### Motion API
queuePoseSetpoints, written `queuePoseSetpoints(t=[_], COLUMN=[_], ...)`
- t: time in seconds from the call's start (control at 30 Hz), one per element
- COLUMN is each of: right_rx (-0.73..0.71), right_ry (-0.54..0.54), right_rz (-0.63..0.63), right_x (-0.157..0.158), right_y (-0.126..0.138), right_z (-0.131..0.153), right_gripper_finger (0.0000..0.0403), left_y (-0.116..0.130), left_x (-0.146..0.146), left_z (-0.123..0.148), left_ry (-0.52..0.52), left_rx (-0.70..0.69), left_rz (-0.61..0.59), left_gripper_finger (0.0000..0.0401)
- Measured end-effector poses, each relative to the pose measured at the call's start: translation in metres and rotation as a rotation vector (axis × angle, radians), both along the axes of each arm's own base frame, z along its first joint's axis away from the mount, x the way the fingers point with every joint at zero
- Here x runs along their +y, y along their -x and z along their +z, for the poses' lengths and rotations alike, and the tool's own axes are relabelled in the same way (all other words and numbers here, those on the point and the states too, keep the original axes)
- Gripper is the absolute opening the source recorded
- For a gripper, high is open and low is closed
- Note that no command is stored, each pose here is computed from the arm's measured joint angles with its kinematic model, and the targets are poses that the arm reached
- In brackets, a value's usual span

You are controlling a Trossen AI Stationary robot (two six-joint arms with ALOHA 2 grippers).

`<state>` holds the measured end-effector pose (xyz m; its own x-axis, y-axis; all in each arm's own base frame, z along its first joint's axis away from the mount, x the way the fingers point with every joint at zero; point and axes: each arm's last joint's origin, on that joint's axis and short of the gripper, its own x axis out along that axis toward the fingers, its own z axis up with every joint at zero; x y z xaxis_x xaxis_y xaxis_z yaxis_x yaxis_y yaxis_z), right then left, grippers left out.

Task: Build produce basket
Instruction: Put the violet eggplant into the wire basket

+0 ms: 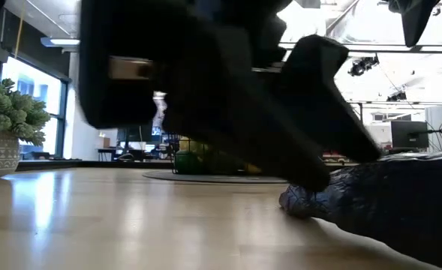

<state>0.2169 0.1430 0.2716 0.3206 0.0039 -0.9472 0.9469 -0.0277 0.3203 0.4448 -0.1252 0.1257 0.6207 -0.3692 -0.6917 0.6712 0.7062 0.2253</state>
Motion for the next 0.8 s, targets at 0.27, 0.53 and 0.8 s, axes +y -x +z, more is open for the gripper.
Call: queuePoseSetpoints(t=[0.27, 0.53, 0.8], right_rx=[-0.027, -0.027, -0.027], right_ry=[-0.018, -0.019, -0.017], right_rz=[0.0, 0.001, 0.003], right_x=[0.002, 0.002, 0.002], right_y=[-0.002, -0.003, -0.002], right_z=[0.001, 0.001, 0.001], right_gripper_finger=[0.02, 0.02, 0.02], left_y=[-0.002, -0.001, 0.0], left_x=[0.007, 0.005, 0.005], left_z=[-0.014, -0.018, -0.019], left_ry=[0.0, 0.024, 0.039], left_rx=[0.047, 0.071, 0.094], left_rz=[0.019, 0.001, 0.019], left_gripper_finger=[0.0251, 0.0193, 0.0099])
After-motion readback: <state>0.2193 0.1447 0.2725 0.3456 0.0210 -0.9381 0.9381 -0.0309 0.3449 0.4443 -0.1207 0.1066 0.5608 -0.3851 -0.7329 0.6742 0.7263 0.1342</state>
